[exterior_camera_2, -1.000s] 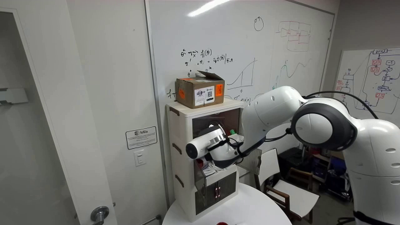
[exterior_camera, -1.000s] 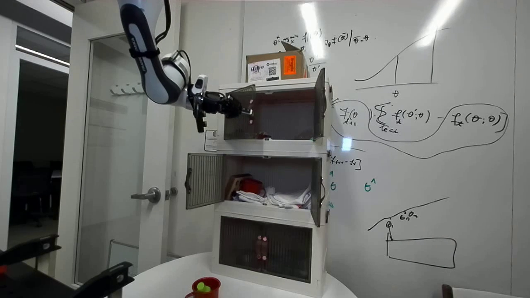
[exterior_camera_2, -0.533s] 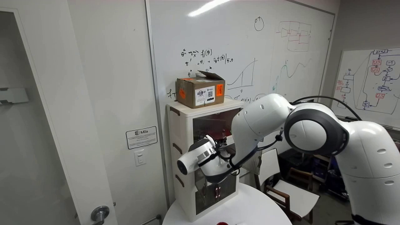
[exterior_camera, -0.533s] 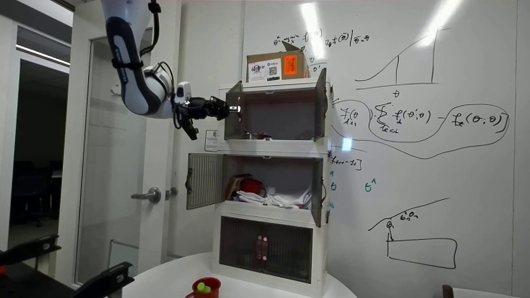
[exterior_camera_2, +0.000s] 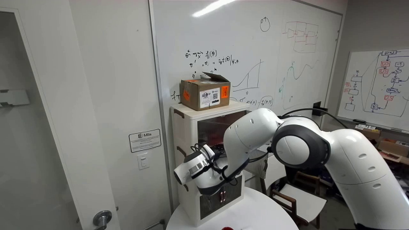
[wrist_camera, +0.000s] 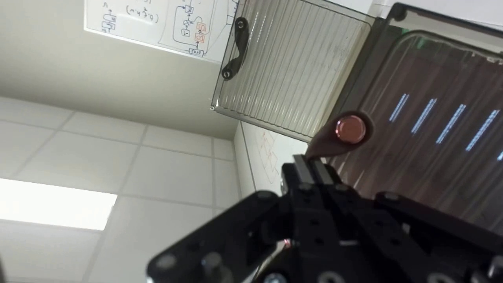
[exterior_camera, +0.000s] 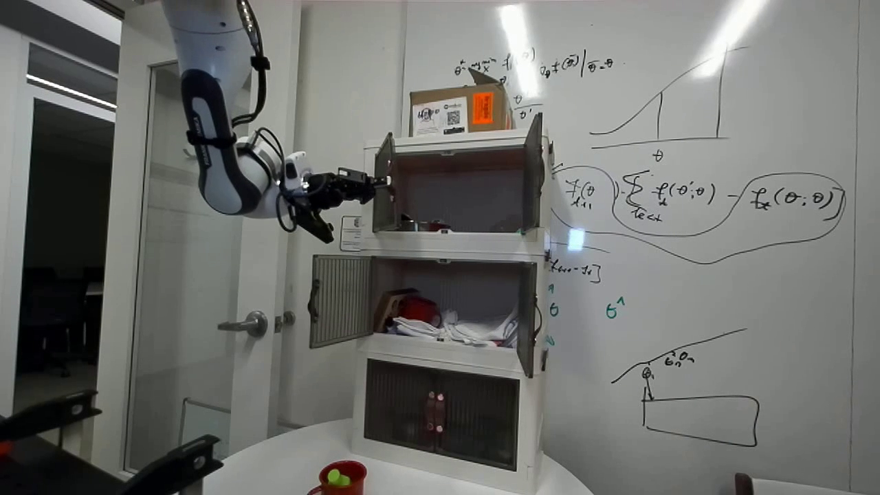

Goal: Open the left door of the topmost cabinet.

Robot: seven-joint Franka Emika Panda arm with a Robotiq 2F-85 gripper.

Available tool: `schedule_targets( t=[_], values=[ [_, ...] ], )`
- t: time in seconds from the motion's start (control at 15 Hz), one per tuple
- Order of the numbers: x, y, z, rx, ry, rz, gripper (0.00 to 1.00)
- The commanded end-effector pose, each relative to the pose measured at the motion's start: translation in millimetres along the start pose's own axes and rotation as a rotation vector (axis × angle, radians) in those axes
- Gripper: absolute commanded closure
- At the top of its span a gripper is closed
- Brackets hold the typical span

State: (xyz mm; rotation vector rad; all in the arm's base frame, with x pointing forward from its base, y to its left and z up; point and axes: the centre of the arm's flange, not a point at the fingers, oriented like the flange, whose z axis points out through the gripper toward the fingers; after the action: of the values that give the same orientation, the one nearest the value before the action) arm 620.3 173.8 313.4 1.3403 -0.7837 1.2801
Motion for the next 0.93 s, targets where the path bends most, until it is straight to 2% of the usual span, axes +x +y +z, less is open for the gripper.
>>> schedule_targets(
  t=[0.0,0.4,0.6,0.67,0.87],
  values=[
    [10,-7,9,-0.162,0.006,0.053,0.72],
    [18,-3,6,-0.316,0.031,0.118,0.27],
    [18,2,-3,-0.361,0.043,0.149,0.05],
    [19,4,-6,-0.369,0.044,0.157,0.01],
    [23,9,-12,-0.383,0.040,0.189,0.00]
  ],
)
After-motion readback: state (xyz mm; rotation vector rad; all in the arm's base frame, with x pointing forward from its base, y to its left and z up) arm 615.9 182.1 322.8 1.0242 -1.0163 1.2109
